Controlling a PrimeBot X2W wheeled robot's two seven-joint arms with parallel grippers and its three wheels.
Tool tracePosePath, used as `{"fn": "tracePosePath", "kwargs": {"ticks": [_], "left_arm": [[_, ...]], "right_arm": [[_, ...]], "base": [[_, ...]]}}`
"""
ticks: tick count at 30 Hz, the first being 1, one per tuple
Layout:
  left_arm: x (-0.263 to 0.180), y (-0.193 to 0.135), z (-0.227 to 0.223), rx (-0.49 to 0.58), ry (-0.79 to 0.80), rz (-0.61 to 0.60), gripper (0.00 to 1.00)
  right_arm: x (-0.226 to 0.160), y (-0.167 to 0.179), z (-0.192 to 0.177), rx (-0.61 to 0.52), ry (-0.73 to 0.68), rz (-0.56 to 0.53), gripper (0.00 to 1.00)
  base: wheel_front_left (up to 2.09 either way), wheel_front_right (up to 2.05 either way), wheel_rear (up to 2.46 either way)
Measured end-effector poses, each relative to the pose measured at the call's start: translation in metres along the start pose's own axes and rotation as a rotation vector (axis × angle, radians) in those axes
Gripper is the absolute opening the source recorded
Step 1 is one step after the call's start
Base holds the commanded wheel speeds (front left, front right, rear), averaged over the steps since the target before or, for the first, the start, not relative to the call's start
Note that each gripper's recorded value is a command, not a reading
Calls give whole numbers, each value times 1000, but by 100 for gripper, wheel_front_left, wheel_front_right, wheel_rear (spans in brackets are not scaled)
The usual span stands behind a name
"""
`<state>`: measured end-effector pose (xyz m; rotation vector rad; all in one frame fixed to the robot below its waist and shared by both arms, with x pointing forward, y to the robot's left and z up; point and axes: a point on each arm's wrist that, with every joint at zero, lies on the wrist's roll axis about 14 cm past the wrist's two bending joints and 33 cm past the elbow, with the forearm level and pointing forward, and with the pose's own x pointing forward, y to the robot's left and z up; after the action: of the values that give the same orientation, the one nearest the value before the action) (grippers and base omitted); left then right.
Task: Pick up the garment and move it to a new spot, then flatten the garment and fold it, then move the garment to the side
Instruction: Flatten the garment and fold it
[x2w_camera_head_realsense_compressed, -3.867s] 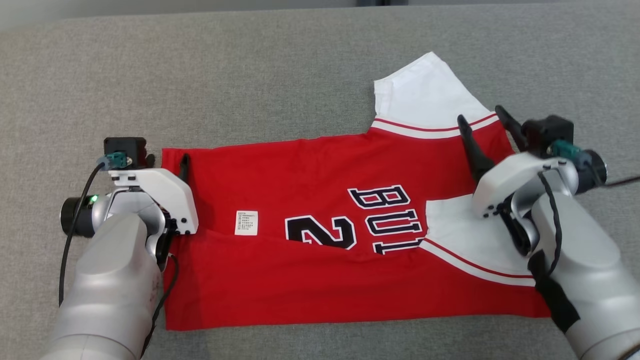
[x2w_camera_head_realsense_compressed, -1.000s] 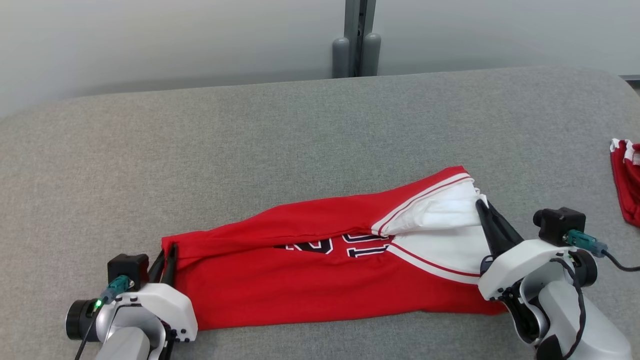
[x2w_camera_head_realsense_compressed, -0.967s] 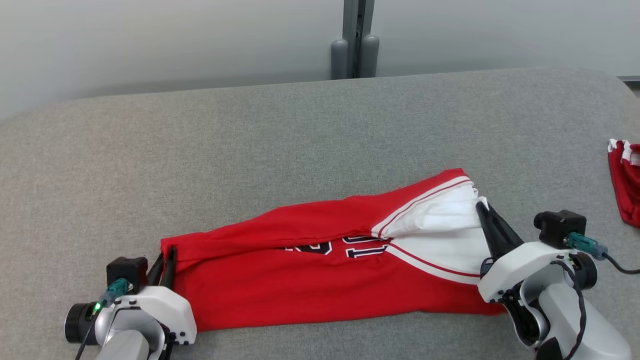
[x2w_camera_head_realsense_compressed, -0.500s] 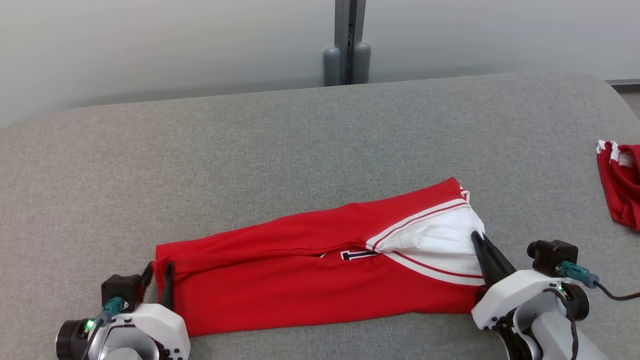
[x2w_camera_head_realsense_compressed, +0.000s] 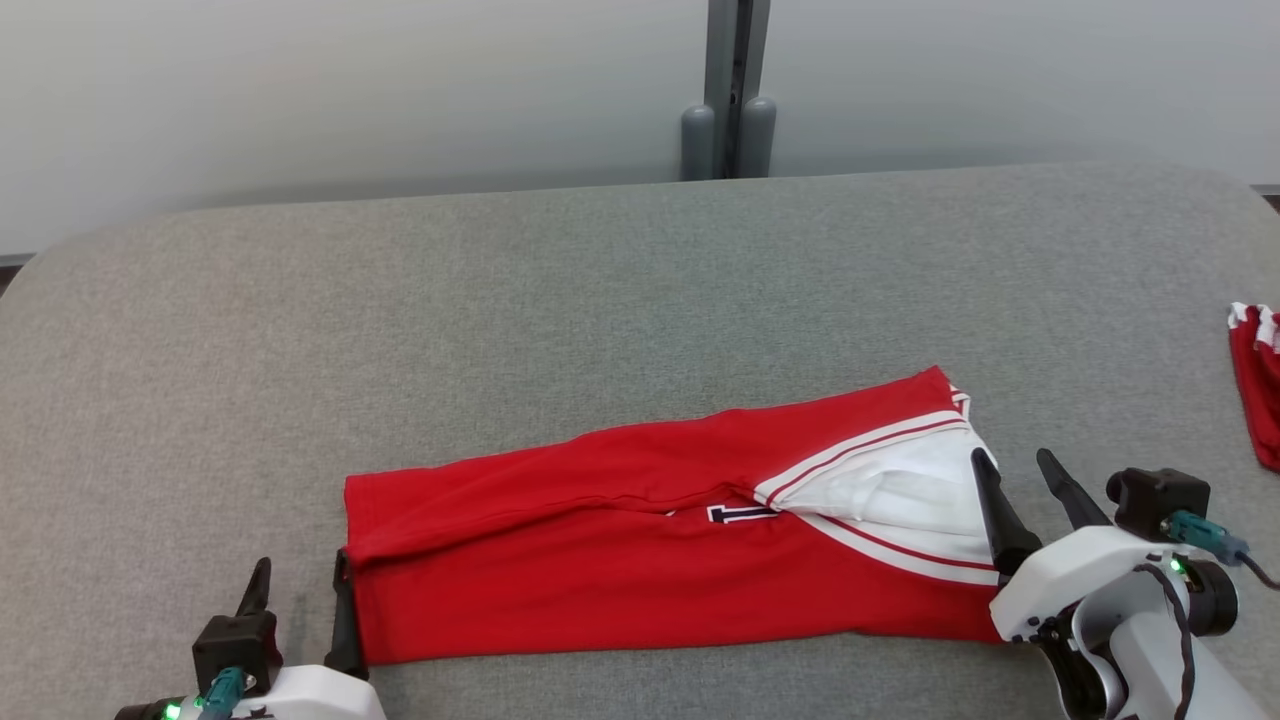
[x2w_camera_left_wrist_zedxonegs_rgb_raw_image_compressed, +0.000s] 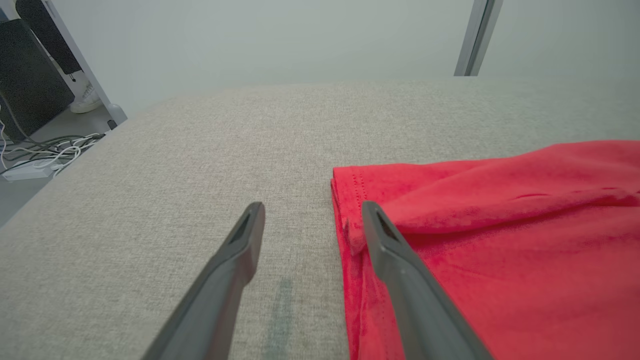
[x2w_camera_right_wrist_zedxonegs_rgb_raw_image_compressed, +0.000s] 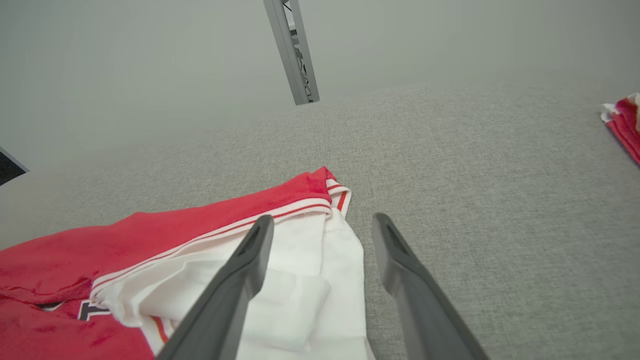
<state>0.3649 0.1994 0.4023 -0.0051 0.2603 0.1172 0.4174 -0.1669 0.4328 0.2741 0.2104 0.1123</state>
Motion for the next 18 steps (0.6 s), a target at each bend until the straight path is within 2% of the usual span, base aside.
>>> {"fn": "tracePosePath", "kwargs": {"ticks": [9, 17, 18], "left_arm": [[-6, 0, -10, -3, 23, 9, 100], [-9, 8, -16, -12, 42, 31, 100], [-10, 8, -17, -13, 43, 32, 100]], "right_arm": [[18, 4, -59, -70, 314, 15, 100], [22, 11, -78, -47, 421, 24, 100], [22, 12, -79, -39, 425, 24, 66]], "base": [[0, 0, 0], [0, 0, 0], [0, 0, 0]]}}
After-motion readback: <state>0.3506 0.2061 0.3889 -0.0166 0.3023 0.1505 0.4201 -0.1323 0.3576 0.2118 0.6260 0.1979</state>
